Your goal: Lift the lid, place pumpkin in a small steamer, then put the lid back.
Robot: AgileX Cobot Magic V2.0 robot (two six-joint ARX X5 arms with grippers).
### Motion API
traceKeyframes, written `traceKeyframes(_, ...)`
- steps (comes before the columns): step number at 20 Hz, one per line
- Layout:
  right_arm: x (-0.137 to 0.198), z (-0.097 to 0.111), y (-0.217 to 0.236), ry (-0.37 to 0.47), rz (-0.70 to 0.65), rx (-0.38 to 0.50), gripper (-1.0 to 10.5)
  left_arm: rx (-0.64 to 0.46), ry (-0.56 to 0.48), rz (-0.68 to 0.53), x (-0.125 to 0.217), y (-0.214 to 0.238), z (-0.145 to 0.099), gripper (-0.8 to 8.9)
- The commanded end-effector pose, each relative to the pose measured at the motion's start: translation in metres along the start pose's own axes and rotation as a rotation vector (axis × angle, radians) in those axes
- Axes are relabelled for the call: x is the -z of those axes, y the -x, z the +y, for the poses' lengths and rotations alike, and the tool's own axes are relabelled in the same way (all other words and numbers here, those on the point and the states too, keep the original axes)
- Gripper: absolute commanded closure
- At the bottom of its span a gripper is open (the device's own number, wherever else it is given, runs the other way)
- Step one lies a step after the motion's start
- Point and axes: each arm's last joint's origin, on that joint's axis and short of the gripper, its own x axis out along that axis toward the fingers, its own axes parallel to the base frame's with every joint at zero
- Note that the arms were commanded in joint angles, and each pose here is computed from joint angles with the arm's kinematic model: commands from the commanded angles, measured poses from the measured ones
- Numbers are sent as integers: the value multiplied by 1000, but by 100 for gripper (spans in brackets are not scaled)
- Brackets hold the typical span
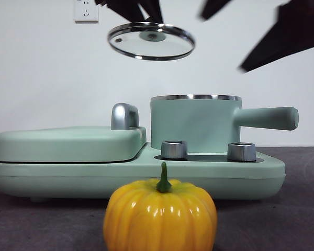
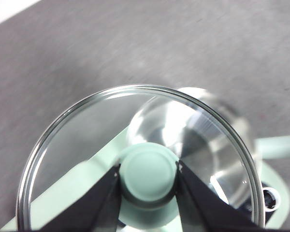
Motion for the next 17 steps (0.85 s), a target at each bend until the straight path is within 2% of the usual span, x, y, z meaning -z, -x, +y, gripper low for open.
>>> traceKeyframes(1,-6,10,-23,-15,48,-28,446,-25,-10,-65,-8,17,8,755)
traceKeyframes(4,-5,15,-51,-31,130,-27,404,-33,10,-65,-6,20,20,755)
traceKeyframes(9,1,16,-80,-21,207,67,376,-30,37,-55,0,24,38,755)
traceKeyframes(17,13,20,-113,-14,320,71,356,-88,82,-56,6,32,66,758)
